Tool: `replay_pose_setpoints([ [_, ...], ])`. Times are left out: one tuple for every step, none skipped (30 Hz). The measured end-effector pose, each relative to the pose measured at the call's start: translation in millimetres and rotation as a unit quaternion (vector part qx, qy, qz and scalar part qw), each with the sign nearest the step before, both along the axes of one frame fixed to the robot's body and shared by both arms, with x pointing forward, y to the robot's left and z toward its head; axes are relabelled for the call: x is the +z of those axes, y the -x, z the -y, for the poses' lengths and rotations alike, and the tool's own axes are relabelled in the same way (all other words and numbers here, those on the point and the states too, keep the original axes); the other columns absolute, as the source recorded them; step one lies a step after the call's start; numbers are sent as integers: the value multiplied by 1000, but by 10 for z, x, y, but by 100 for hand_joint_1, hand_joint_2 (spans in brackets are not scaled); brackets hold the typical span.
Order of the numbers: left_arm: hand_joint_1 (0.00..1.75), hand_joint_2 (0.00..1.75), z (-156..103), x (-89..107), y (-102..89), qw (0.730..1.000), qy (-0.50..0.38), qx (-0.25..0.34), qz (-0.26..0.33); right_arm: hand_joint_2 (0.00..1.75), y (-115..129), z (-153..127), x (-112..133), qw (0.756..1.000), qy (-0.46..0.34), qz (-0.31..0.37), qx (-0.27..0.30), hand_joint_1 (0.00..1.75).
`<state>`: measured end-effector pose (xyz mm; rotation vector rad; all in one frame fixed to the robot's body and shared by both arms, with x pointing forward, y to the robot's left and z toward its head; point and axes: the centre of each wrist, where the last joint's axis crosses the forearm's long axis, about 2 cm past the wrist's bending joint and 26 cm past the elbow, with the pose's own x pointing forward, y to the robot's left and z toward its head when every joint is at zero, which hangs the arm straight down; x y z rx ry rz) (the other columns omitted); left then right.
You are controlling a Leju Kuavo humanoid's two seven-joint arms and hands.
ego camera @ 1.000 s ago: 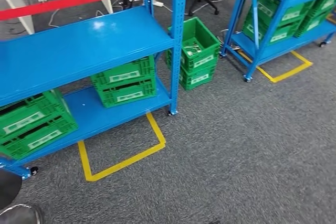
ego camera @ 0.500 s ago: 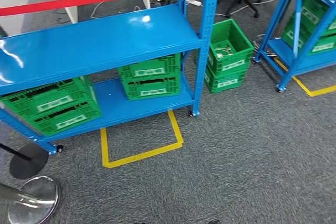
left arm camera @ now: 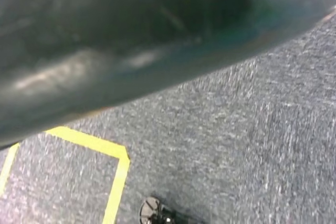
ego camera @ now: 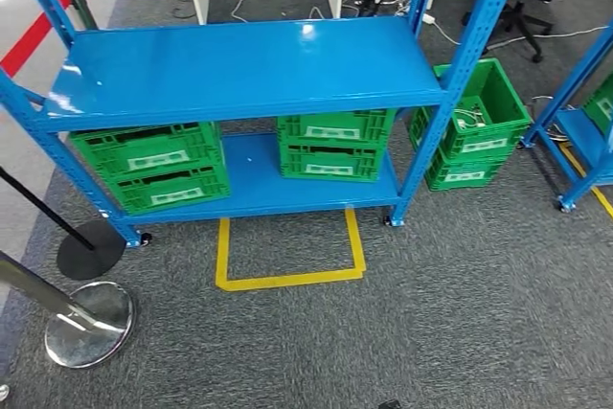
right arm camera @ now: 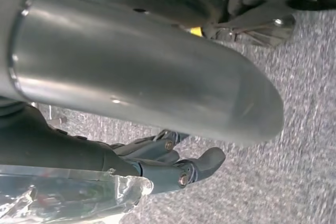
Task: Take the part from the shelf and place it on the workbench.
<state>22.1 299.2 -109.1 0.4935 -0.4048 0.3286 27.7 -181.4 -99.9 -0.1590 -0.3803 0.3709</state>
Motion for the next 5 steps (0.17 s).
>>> replay_pose_setpoints([
  [0,0,4,-1,3,1000,3,1,2,0,2,0,0,1000,-3,-1,0,0],
  [0,0,8,-2,3,1000,4,3,4,0,1,-1,-1,1000,-4,-1,0,0],
  [0,0,9,-2,3,1000,5,3,5,0,-2,-1,0,1000,-5,-1,-1,0],
  [0,0,6,-2,1,1000,4,4,5,0,-5,-1,0,1000,-6,0,-1,0],
  [0,0,3,-2,1,1000,4,4,5,0,-7,-2,0,1000,-6,0,-1,0],
])
